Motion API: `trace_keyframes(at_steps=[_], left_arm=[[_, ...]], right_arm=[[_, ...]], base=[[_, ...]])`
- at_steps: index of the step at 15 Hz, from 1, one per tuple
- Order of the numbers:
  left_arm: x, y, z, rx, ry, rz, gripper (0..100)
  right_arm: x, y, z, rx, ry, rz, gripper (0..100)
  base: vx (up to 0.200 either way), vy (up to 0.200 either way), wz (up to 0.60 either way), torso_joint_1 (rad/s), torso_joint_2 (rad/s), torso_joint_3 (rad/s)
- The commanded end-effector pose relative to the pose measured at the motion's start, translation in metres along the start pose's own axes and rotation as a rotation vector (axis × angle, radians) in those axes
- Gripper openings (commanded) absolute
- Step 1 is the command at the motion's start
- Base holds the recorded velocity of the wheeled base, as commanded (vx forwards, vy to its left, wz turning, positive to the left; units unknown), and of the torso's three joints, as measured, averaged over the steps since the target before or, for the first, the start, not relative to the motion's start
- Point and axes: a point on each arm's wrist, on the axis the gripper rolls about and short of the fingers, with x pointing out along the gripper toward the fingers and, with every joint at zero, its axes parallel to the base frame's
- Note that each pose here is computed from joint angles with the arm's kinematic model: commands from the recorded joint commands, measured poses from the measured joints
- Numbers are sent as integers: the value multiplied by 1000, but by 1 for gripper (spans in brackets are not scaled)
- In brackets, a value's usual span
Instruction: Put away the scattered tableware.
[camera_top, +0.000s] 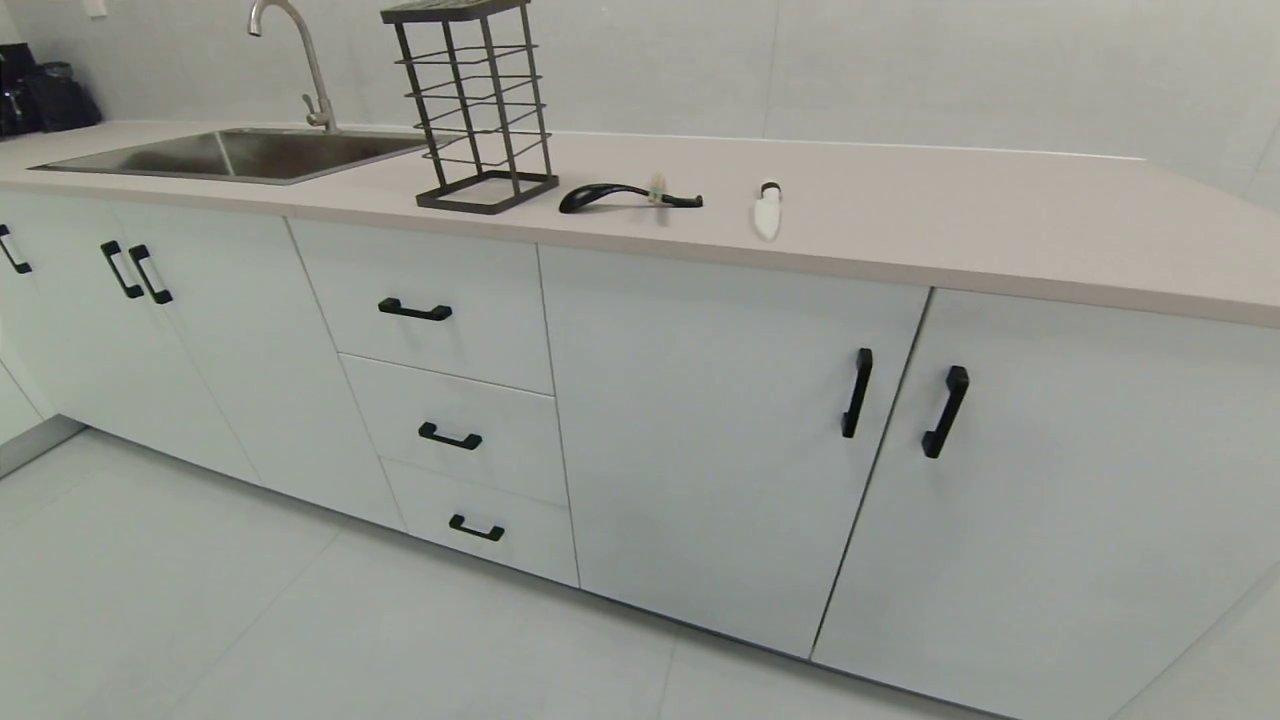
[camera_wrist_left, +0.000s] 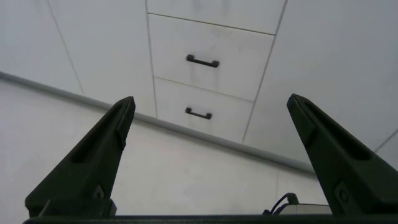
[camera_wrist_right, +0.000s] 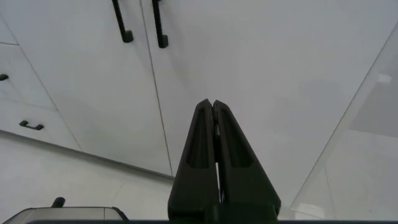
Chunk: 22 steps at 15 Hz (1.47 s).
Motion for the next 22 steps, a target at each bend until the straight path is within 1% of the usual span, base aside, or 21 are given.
trace_keyframes(at_steps=[1, 4, 5, 8, 10, 11, 16, 17, 20, 22], left_arm=[[0, 0, 0, -1, -2, 0, 100], [0, 0, 0, -2, -2, 0, 100], [0, 0, 0, -1, -2, 0, 100], [0, 0, 0, -2, -2, 0, 100], [0, 0, 0, -2, -2, 0, 100], [0, 0, 0, -2, -2, 0, 100], [0, 0, 0, -2, -2, 0, 100], [0, 0, 0, 2, -2, 0, 100], [0, 0, 0, -1, -2, 0, 100], [0, 0, 0, -1, -2, -1, 100]], right_arm=[[0, 0, 0, -1, 2, 1, 0], [0, 0, 0, -1, 2, 1, 0], [0, 0, 0, 1, 2, 1, 0], [0, 0, 0, 1, 2, 1, 0], [0, 0, 0, 1, 2, 1, 0], [0, 0, 0, 1, 2, 1, 0], [0, 0, 0, 1, 4, 3, 0], [0, 0, 0, 1, 4, 1, 0], [0, 0, 0, 1, 4, 1, 0], [0, 0, 0, 1, 4, 1, 0]], base=[[0, 200, 0, -2, -7, 2], [0, 200, 0, -1, 4, 1], [200, 200, 0, 2, 2, 2], [200, 0, 0, -2, -1, 7], [200, 200, 0, 5, 2, 5], [200, 0, 0, 2, -2, -2], [0, 0, 0, 0, 0, 0], [0, 200, 0, 2, 2, 7], [0, 200, 0, 1, 1, 7], [0, 0, 0, 0, 0, 0]])
